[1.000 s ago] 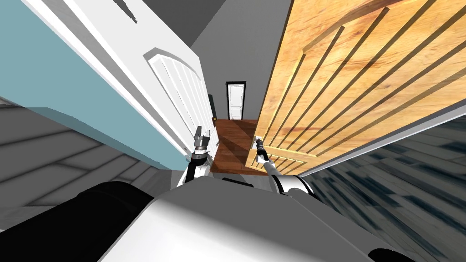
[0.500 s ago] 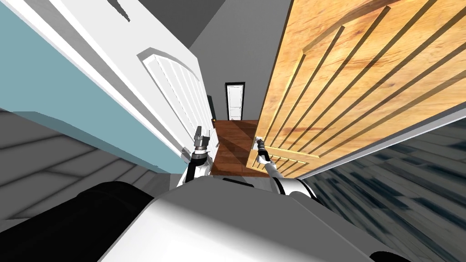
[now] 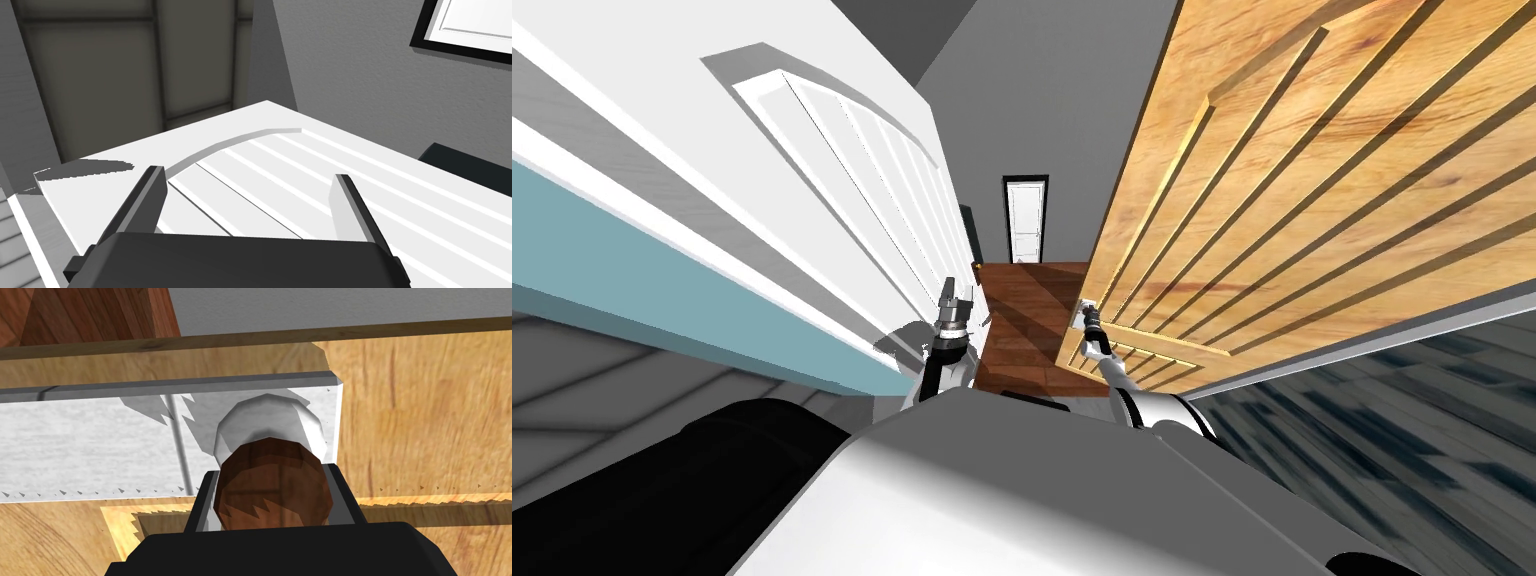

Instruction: Push the door open

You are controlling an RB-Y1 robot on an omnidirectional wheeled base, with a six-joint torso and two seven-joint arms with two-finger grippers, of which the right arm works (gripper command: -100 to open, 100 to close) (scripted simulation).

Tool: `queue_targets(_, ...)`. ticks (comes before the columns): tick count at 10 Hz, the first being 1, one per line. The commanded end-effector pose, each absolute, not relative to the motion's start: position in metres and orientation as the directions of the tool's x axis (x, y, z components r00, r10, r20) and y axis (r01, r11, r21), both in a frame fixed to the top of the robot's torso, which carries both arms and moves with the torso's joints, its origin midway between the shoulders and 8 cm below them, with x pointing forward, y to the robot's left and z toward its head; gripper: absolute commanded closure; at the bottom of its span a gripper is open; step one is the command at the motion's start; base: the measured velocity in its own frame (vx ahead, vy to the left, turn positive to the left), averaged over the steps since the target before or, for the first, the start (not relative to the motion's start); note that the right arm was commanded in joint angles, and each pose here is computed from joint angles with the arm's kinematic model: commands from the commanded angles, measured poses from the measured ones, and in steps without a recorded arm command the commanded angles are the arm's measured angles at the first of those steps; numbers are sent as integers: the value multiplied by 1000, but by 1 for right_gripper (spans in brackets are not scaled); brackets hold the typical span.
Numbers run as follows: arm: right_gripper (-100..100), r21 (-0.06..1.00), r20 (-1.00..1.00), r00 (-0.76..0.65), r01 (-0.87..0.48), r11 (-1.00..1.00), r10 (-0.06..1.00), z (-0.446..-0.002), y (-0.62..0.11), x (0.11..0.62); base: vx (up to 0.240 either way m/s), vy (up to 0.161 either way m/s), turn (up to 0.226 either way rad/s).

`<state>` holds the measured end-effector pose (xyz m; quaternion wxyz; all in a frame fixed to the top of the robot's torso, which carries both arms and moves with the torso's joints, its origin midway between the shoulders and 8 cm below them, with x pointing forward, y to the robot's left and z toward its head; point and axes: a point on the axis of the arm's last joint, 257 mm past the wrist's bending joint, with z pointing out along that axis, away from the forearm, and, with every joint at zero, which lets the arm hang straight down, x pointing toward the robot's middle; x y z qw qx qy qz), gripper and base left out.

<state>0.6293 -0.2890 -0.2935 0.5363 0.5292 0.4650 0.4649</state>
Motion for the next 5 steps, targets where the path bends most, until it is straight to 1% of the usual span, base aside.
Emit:
queue_targets(1,100,1000,-10,169,-2,10,985,-295,-309,626,116,72,-68)
queue_targets(2,100,1000,-9,176,-2,10,984,-295,-313,626,164,122,-96)
queue_targets(3,100,1000,-9,176,-2,10,984,-295,-313,626,105,84,-33)
queue_targets(4,100,1000,-9,176,-2,10,984,-295,-313,626,38,19,2)
queue_targets(5,100,1000,-7,201,-1,8,980,-295,-327,624,119,60,-50)
